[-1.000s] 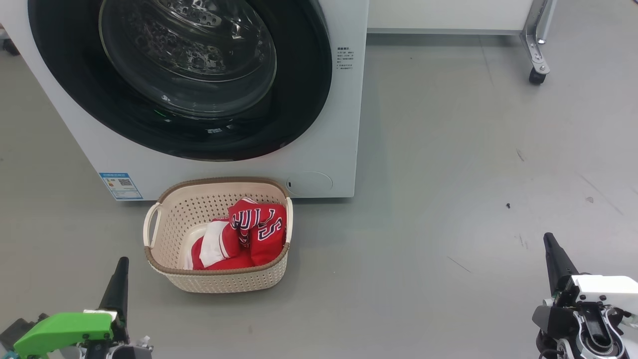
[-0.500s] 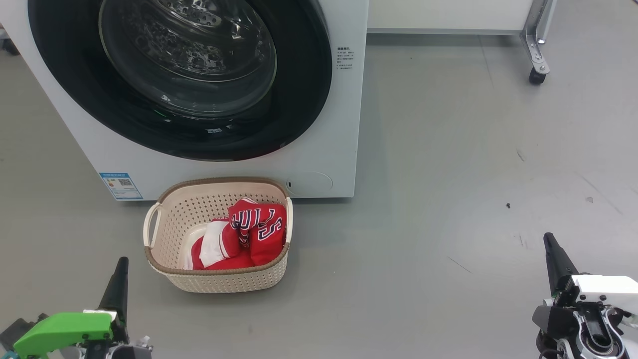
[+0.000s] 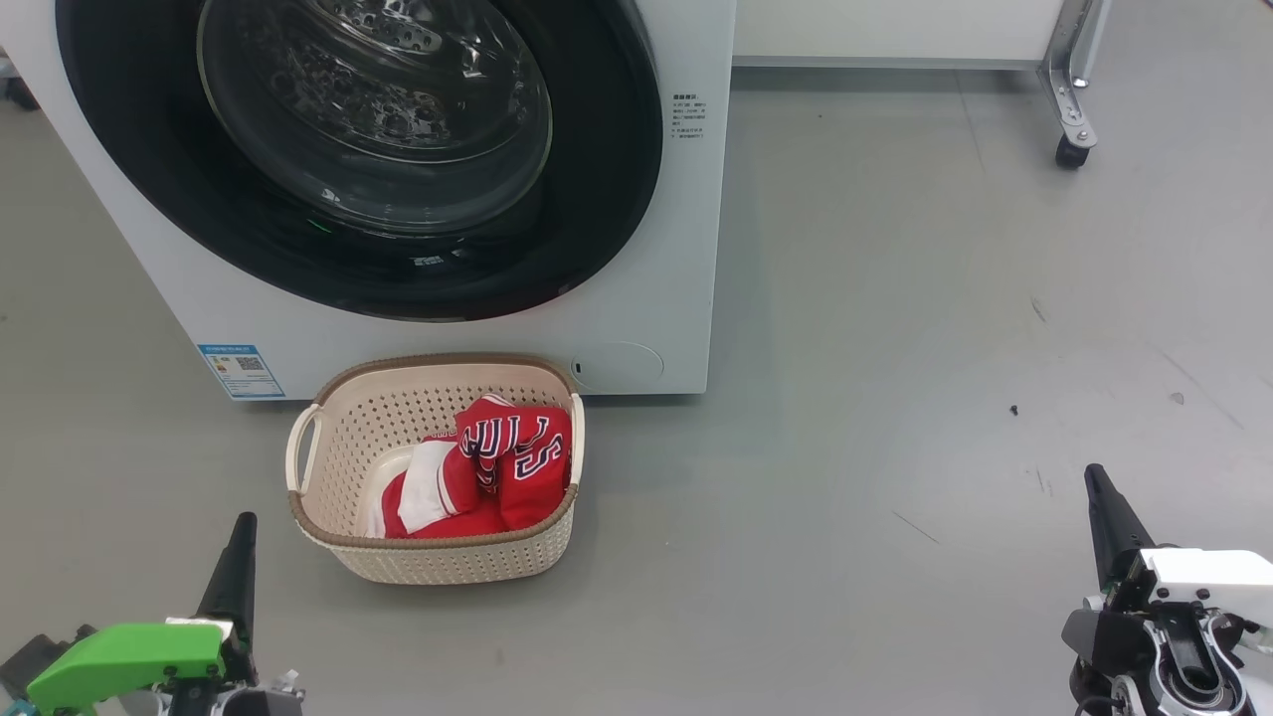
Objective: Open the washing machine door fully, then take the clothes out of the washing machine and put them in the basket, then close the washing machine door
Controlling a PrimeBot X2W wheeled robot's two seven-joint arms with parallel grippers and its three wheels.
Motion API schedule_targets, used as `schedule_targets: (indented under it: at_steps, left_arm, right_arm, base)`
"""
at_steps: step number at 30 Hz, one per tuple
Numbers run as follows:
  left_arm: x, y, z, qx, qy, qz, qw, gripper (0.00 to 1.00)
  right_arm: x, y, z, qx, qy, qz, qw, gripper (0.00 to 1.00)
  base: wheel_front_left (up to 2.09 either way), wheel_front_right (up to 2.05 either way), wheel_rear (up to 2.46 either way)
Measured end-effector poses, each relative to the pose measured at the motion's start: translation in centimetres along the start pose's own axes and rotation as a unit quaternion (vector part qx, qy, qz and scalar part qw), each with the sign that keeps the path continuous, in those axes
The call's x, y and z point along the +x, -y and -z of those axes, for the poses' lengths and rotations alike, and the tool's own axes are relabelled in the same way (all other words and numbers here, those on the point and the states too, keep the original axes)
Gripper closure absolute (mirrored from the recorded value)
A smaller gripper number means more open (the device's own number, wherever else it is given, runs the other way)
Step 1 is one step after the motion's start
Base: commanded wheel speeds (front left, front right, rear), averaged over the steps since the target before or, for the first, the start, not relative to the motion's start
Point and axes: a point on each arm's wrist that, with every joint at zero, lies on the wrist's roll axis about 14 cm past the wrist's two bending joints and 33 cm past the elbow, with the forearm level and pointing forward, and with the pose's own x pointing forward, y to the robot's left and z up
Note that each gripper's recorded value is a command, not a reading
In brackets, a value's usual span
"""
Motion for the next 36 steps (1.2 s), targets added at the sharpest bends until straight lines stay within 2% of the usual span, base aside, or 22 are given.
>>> schedule_targets:
  at_steps: [36]
  left_arm:
    - [0.00, 0.02, -0.05, 0.000, 0.001, 0.000, 1.000, 1.00]
  right_arm:
    - [0.00, -0.01, 0.00, 0.000, 0.000, 0.000, 1.000, 1.00]
  base:
    - [0.00, 0.00, 0.00]
